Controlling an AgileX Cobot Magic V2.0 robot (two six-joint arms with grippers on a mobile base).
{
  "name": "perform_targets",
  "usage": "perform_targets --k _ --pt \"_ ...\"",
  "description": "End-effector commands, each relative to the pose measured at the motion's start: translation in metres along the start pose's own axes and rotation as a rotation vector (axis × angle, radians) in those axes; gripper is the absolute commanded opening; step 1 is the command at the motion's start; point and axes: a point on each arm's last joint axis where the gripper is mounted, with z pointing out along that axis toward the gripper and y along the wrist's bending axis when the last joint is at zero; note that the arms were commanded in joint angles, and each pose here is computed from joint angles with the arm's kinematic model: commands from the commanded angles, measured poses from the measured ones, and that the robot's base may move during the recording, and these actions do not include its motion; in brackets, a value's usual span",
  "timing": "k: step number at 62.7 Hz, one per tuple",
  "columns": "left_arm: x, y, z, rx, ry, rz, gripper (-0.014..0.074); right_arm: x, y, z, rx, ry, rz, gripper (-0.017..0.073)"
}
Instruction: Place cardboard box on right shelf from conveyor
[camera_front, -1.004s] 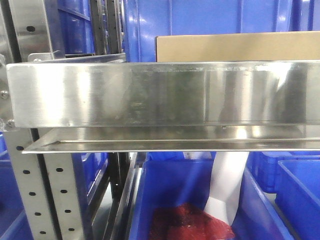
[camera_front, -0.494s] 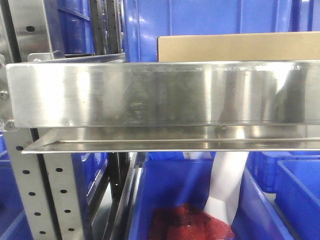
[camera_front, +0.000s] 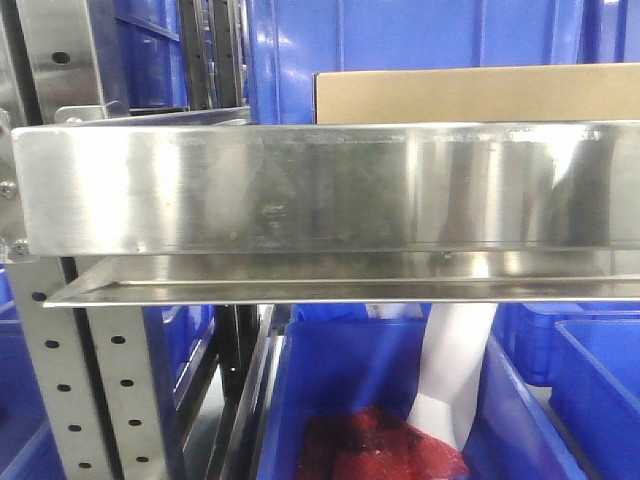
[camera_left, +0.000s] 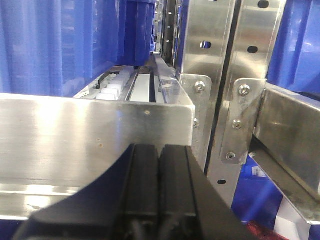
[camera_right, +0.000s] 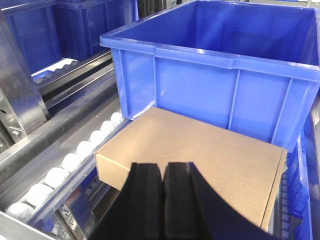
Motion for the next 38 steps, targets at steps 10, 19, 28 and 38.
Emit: perform_targets --k 10,19,28,38 --pt "-0.010 0.000 -0.001 0.004 -0.105 -0.012 -0.0119 0.011 -0.005 -0.016 -0.007 -0.110 -0.121 0.0036" --pt "-0.010 0.000 -0.001 0.004 -0.105 -0.012 -0.0119 0.052 -0.021 -0.029 0.065 -0.115 -0.064 0.0036" --pt "-0.010 0.000 -0.001 0.004 -0.105 -0.012 -0.0119 0.103 -0.036 -0.048 0.166 -0.172 -0.019 0.0036" --pt "-0.010 0.000 -0.001 0.004 -0.105 -0.012 -0.0119 0.150 -0.045 -0.062 0.277 -0.258 0.012 0.0036"
